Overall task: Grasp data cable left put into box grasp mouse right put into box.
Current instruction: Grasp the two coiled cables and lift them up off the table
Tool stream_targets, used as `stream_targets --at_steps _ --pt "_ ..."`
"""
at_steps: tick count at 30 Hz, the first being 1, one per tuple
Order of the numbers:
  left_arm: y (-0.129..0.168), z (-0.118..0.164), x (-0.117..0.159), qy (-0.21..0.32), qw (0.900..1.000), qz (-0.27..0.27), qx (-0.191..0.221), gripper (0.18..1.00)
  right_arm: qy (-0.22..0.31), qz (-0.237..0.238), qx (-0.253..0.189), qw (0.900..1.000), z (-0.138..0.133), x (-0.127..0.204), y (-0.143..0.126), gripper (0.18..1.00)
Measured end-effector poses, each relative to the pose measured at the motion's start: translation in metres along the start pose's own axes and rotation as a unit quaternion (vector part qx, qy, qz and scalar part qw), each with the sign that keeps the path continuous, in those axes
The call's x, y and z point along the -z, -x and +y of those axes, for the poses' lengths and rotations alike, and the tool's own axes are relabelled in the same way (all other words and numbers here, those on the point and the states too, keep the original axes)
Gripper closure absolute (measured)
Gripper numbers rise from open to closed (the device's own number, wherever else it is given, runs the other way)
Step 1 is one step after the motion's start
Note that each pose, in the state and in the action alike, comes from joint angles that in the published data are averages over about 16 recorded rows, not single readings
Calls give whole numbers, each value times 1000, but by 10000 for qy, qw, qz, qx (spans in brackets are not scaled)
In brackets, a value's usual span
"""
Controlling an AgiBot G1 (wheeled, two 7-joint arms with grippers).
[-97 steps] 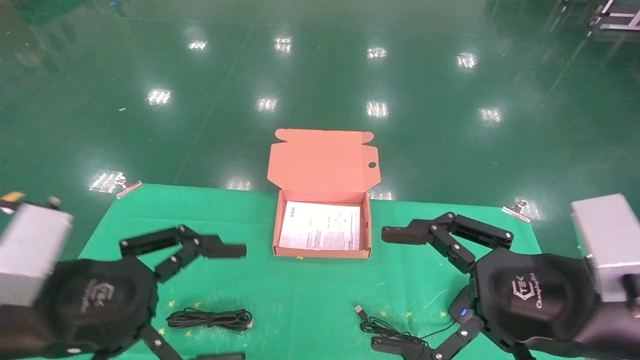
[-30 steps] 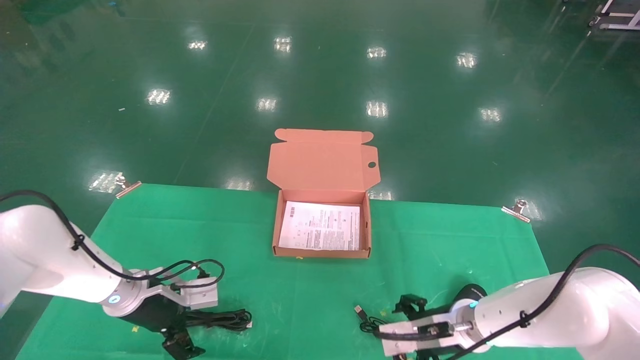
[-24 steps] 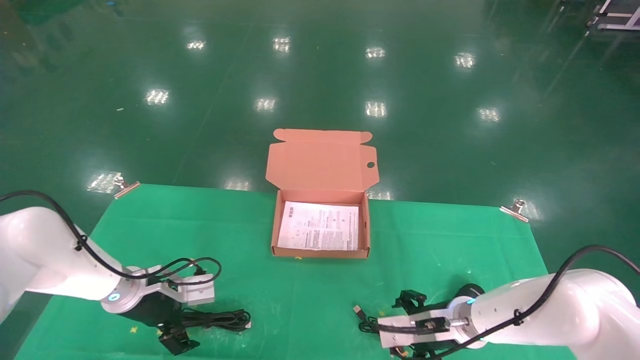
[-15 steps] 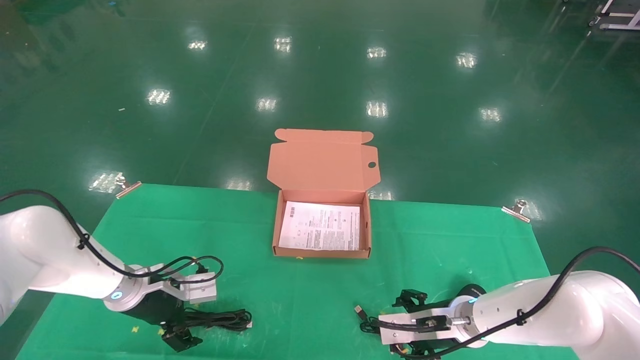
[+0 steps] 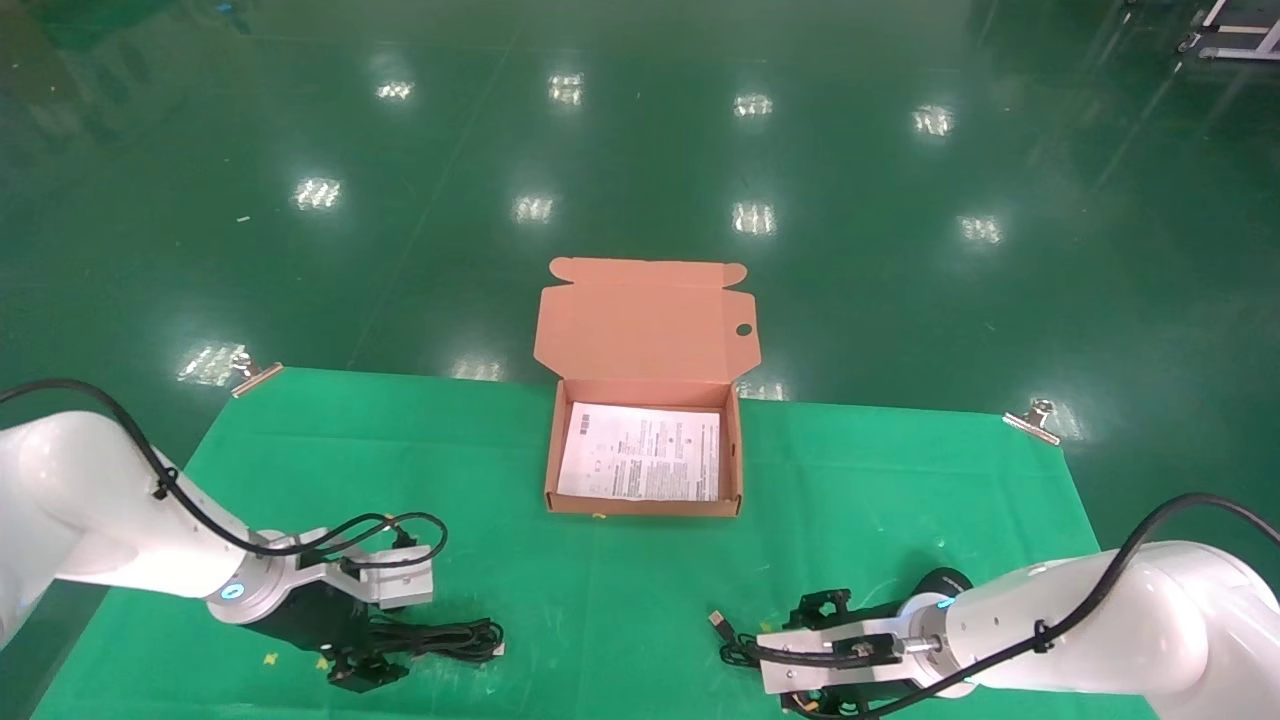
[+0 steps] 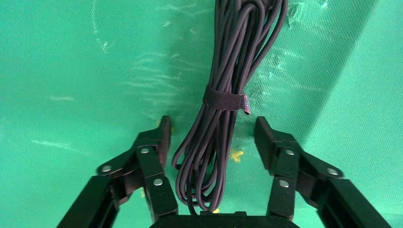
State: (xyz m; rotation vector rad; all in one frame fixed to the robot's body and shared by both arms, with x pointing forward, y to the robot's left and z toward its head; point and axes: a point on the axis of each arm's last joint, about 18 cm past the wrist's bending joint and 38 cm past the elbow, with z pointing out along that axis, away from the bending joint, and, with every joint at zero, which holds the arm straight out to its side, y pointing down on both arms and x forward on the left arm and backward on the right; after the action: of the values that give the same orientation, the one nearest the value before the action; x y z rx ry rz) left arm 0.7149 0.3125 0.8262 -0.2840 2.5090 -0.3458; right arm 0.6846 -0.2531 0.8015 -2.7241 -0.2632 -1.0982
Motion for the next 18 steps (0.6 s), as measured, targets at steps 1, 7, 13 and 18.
stream_targets --at_steps 1,7,13,18 --pt "0 0 0 -1 10000 2 -1 452 0 -1 2 10000 0 0 0 426" --pt "0 0 0 -8 10000 12 -3 592 2 -6 14 10000 0 0 0 567" --pt "-1 -1 0 -12 10000 19 -8 726 4 -6 18 10000 0 1 0 708" --pt "0 -1 2 -14 10000 18 -75 814 4 9 -35 10000 3 4 -2 811"
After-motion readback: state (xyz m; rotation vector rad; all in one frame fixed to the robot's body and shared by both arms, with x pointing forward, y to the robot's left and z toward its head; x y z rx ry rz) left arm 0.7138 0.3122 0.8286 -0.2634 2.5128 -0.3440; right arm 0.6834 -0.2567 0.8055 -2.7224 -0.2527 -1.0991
